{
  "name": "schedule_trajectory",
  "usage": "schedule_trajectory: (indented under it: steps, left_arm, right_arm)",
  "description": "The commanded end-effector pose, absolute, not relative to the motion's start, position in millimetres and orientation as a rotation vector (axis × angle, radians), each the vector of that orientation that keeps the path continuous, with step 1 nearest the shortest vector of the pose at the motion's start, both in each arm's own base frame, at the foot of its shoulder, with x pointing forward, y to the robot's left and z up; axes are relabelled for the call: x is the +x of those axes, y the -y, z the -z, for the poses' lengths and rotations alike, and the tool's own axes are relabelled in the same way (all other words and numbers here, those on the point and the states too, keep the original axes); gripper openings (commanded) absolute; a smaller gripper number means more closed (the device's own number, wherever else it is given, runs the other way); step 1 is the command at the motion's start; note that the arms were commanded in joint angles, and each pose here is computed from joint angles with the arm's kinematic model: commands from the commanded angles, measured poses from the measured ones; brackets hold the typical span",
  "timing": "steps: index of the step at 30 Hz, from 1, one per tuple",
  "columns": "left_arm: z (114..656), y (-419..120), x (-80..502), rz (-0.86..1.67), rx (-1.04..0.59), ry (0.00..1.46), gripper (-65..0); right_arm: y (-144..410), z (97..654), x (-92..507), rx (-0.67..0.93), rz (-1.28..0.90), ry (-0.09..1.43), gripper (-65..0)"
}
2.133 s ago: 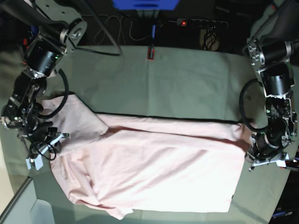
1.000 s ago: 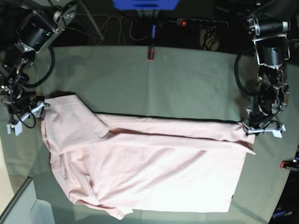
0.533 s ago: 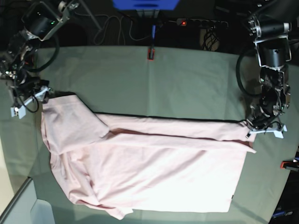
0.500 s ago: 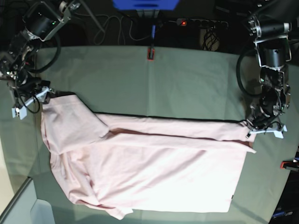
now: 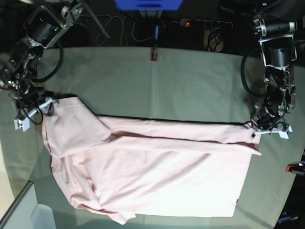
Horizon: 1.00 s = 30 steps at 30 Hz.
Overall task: Layout the t-shirt on the table in an organized manner, then fold the t-shirt properly
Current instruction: 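Lower the folded edge with both grippers onto the t-shirt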
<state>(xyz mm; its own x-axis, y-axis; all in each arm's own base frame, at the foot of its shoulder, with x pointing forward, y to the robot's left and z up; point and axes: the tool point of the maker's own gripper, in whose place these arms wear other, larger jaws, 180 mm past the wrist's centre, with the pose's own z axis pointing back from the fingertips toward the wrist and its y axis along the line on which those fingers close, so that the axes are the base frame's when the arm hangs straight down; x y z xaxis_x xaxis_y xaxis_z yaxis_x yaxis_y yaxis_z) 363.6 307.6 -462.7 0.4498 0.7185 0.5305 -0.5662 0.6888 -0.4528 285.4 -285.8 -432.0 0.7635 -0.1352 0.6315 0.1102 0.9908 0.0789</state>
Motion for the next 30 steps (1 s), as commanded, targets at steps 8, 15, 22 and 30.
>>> schedule_trajectory:
  steps: [8,15,22,30]
  left_arm:
    - [445.1,-319.4,376.4,-0.796,-0.220,0.820,-64.8]
    - [445.1,-319.4,376.4,-0.796,-0.220,0.820,-64.8]
    - [444.6,-319.4,376.8,-0.795,-0.220,0.821,-64.8]
    - [443.1,-319.3,377.7,-0.794,-0.221,0.825,-64.8]
  right_arm:
    - [276.4,421.0,301.1,0.054,0.098,0.738,-40.2]
    - [275.8,423.9,297.3,0.055,0.099,0.729,-52.3]
    - [278.2,424.3,291.3,0.042,0.095,0.717,-65.0]
    - [281.4,361.7,311.2,-0.061,0.048,0.847,-65.0]
